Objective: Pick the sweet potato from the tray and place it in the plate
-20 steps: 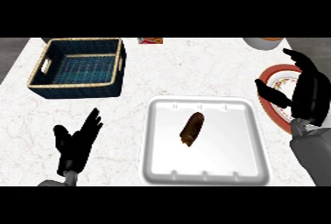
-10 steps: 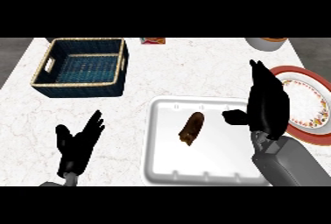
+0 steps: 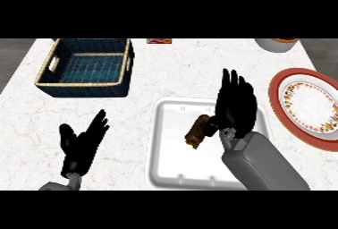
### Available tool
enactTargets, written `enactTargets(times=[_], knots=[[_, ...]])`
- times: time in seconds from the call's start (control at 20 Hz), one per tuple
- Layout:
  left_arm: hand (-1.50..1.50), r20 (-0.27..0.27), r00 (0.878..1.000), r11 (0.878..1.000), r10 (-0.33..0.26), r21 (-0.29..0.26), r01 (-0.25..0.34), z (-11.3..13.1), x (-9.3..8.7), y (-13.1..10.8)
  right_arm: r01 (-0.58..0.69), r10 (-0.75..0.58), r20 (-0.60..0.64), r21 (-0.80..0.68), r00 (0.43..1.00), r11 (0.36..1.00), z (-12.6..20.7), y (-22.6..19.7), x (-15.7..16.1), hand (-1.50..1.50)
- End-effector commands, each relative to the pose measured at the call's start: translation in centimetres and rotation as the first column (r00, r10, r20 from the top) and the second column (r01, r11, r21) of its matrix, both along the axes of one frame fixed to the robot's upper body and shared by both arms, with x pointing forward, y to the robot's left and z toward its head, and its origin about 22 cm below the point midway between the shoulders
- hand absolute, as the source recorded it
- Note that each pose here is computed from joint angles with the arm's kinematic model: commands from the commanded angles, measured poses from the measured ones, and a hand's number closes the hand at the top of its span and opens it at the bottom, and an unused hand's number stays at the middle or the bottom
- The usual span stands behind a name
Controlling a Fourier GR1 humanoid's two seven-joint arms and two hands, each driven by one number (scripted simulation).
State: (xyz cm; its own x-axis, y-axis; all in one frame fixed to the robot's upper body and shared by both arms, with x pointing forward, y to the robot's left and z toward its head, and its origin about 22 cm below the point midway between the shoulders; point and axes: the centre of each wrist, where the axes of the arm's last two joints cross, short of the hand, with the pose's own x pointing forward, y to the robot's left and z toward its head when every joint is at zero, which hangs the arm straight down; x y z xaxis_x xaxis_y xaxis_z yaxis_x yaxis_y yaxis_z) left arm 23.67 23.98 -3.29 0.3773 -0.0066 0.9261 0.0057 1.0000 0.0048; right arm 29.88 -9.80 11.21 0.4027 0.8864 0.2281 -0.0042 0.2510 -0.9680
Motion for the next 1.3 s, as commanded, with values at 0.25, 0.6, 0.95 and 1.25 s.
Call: enactTargets(times=[0.25, 0.6, 0.95, 1.25], knots=[[0.0, -0.004, 1.0, 1.0, -0.004, 0.006, 0.004, -0.3, -0.3, 0.6, 0.173, -0.206, -0.19, -0.178, 0.96, 0.969, -2.9, 5.5, -0.3, -1.5], [0.0, 0.006, 1.0, 1.0, -0.017, 0.001, 0.017, -0.3, 0.8, -0.8, 0.23, -0.256, -0.294, -0.123, 0.921, 0.966, -3.9, 4.7, 1.8, -1.5], [0.0, -0.002, 1.0, 1.0, -0.014, -0.006, 0.014, -0.9, -0.2, 0.0, 0.242, -0.268, -0.302, -0.121, 0.915, 0.963, -6.0, 5.4, 1.9, -1.5], [0.0, 0.0, 1.0, 1.0, -0.021, 0.013, 0.021, -0.6, -0.5, 0.4, 0.253, -0.311, -0.329, -0.208, 0.892, 0.945, -8.1, 4.8, 2.0, -1.5]])
